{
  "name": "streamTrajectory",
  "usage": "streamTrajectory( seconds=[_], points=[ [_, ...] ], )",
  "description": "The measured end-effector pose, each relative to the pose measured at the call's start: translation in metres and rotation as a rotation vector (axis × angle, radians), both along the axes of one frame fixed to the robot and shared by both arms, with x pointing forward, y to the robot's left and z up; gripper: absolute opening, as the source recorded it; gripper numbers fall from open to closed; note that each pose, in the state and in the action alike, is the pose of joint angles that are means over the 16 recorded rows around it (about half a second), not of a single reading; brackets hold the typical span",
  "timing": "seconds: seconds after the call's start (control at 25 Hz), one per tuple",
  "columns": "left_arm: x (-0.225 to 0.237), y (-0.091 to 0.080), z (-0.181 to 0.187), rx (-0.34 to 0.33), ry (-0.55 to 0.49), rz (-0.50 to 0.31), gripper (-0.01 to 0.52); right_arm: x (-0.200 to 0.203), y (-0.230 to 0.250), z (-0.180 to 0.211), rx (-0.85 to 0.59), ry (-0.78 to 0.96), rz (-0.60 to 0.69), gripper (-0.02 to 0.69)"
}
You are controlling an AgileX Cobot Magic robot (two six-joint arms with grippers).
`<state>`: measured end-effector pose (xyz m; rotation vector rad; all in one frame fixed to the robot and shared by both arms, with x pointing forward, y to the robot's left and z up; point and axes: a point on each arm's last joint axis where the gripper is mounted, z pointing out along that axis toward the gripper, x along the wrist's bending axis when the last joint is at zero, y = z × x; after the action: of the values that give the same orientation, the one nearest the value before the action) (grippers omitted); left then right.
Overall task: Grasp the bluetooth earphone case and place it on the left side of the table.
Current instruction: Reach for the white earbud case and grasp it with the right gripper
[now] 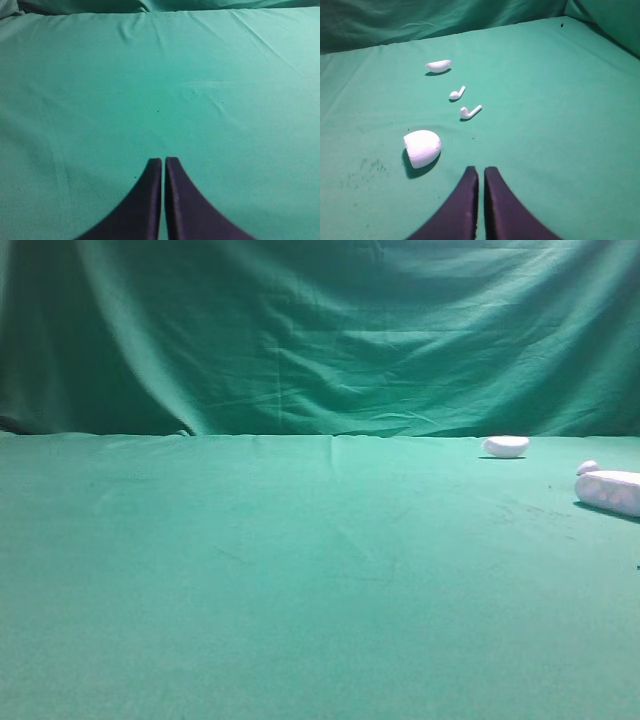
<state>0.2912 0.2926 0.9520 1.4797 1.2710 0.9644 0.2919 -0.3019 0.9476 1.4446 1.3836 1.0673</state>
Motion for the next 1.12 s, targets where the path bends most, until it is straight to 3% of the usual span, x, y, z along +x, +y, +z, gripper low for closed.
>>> streamTrajectory(
  seconds=[0.6, 0.8, 1.12],
  points=[
    [0.0, 0.0, 0.0, 0.0, 0.0, 0.0, 0.0, 0.002, 0.005, 0.048, 0.048, -0.334, 0.051, 0.0],
    [0.0, 0.0, 0.0, 0.0, 0.0, 0.0, 0.0, 0.006, 0.003, 0.07, 0.068, -0.224, 0.024, 0.0],
    [0.0, 0.0, 0.0, -0.001, 0.0, 0.0, 0.0, 0.024, 0.004, 0.09, 0.023, 0.182, 0.019, 0.0]
  ],
)
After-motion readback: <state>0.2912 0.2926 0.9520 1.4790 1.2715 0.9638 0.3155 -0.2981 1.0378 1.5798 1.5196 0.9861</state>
